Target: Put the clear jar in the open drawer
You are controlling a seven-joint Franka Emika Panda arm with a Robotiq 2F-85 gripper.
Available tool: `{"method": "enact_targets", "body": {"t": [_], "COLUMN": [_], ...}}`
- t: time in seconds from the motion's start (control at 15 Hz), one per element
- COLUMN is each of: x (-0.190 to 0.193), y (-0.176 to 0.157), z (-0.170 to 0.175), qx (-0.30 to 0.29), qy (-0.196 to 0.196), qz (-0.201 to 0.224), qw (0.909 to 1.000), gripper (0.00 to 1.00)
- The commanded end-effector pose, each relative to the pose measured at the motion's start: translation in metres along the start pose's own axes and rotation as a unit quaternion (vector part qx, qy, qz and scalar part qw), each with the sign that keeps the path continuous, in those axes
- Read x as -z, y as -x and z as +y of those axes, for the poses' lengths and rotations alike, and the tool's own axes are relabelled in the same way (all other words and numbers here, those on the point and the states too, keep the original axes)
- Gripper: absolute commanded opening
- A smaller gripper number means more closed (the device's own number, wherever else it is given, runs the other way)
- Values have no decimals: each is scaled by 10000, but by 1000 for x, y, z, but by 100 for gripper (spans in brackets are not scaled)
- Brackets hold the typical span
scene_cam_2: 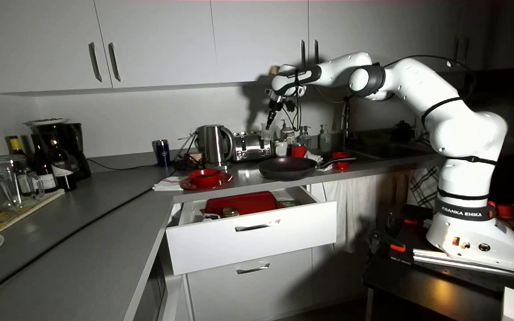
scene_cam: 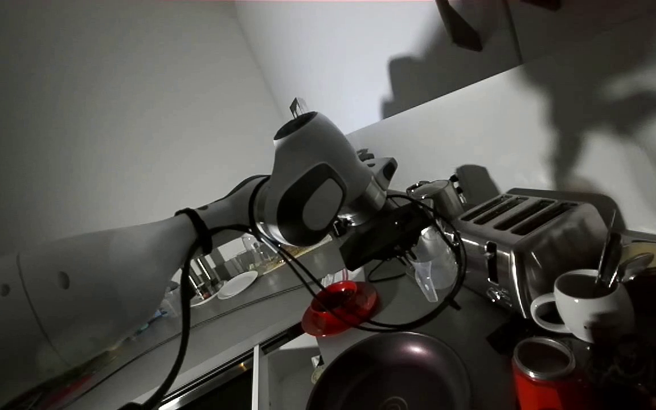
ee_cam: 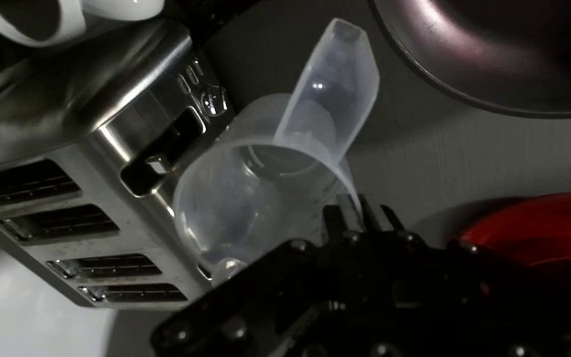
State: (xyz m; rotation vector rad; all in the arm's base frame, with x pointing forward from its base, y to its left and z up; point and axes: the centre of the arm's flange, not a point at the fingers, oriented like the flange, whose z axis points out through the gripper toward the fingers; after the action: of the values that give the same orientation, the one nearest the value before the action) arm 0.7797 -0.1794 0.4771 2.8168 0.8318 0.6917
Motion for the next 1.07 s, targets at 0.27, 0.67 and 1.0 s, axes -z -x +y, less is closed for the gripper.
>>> {"method": "enact_targets", "body": {"t": [0.27,0.67,1.0], "x": [21,3,20], "y": [26,39,48], "z": [-100,-176,-228], "qx": [267,804,1167], "qy": [-461,-736,-683], "qz": [-483,-891,-837], "qw": [9974,9900,9873], "gripper": [8,8,8]}}
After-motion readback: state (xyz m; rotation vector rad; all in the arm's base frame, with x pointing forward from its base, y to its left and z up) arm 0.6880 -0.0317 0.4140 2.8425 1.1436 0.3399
